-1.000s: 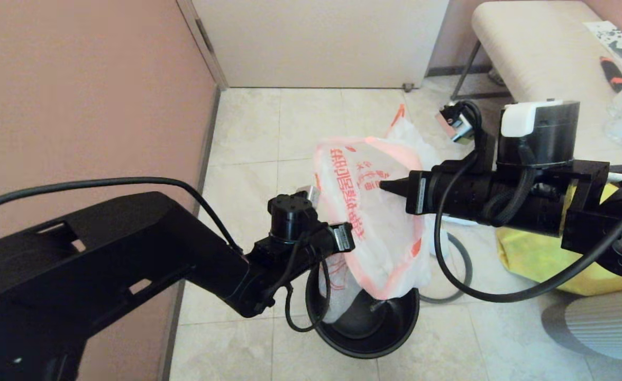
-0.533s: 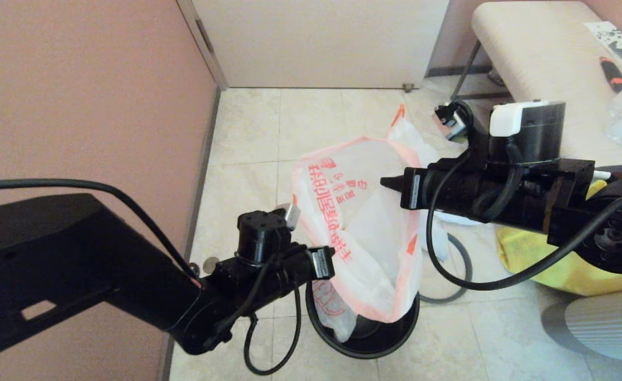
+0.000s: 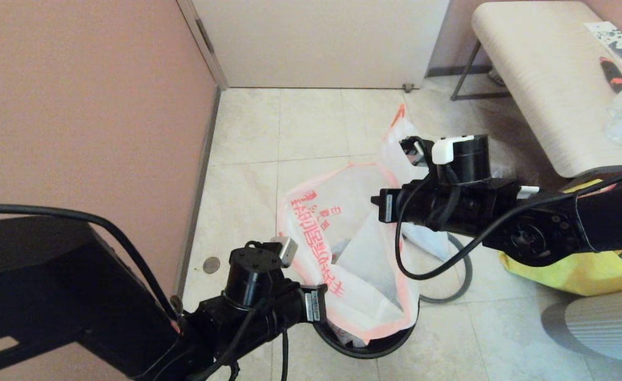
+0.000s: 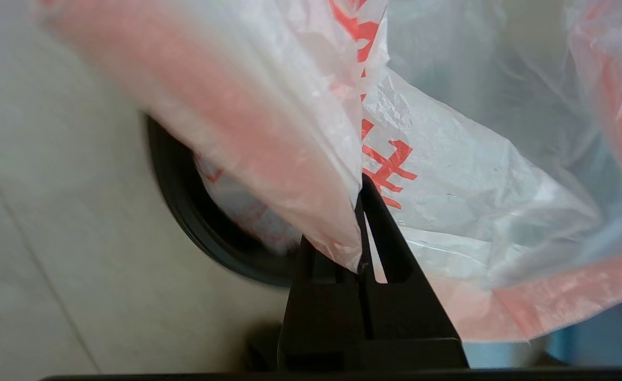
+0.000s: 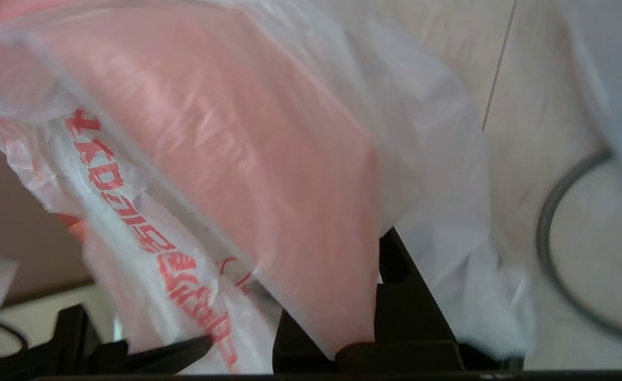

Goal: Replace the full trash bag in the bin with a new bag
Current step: Put the new garbage bag on the trash can

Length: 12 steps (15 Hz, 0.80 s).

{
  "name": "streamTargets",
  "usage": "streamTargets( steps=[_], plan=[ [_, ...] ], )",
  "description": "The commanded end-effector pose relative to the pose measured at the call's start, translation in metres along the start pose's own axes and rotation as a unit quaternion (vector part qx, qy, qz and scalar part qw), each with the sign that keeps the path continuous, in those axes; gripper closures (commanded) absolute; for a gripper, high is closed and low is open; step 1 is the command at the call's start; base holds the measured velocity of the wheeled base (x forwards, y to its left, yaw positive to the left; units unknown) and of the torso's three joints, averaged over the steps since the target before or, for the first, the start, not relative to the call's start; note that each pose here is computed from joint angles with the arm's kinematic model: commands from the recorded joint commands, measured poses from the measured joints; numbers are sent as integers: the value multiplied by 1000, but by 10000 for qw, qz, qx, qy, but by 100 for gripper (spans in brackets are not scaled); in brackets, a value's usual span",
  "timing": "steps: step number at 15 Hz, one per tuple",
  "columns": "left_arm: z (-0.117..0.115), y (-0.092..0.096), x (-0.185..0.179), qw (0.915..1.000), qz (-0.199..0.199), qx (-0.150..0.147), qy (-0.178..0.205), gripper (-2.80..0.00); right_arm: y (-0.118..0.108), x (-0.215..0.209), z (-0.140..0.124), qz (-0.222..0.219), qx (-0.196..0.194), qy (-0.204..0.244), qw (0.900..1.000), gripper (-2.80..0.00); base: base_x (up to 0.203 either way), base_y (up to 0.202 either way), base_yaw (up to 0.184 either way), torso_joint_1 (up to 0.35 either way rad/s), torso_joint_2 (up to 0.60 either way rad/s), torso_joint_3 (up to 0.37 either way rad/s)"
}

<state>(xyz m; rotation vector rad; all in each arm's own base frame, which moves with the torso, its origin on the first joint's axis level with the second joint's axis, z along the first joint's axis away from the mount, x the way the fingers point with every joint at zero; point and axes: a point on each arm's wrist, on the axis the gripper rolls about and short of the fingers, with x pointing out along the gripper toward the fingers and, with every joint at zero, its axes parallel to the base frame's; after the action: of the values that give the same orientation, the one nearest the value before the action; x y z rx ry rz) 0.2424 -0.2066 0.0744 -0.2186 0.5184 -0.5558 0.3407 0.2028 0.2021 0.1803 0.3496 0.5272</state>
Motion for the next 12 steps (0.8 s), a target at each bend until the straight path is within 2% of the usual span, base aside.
streamTargets(
  steps=[1, 3, 4, 7, 8, 9, 11, 12],
  plan=[
    [13, 6, 5, 9996, 86, 115, -231, 0, -2, 18, 9, 3, -3, -146, 9999, 0, 0, 0, 0, 0, 0, 0],
    [8, 5, 4, 9997, 96, 177, -134, 0, -1, 22, 5, -45, -15, 125, 9999, 0, 0, 0, 0, 0, 0, 0],
    [1, 5, 1, 9997, 136, 202, -24, 0, -2, 22, -3, -93, -26, 279, 9996, -280, 0, 0, 0, 0, 0, 0],
    [-16, 3, -2, 9974, 468, 285, 471, 0, 3, -5, -5, -432, -69, 563, 9975, -280, 0, 0, 0, 0, 0, 0],
    [-16, 2, -3, 9972, 510, 276, 467, 0, 10, -23, -1, -519, -98, 774, 9956, -280, 0, 0, 0, 0, 0, 0],
    [-14, 1, -4, 9976, 495, 227, 431, 0, 17, -44, -2, -717, -142, 1190, 9902, -280, 0, 0, 0, 0, 0, 0],
    [-9, 0, -5, 9983, 473, 89, 315, 0, 31, -75, -8, -1597, -280, 1899, 9683, -280, 0, 0, 0, 0, 0, 0],
    [-7, 0, -6, 9984, 472, 49, 291, 0, 34, -87, -10, -1824, -270, 2131, 9595, -280, 0, 0, 0, 0, 0, 0]
  ],
)
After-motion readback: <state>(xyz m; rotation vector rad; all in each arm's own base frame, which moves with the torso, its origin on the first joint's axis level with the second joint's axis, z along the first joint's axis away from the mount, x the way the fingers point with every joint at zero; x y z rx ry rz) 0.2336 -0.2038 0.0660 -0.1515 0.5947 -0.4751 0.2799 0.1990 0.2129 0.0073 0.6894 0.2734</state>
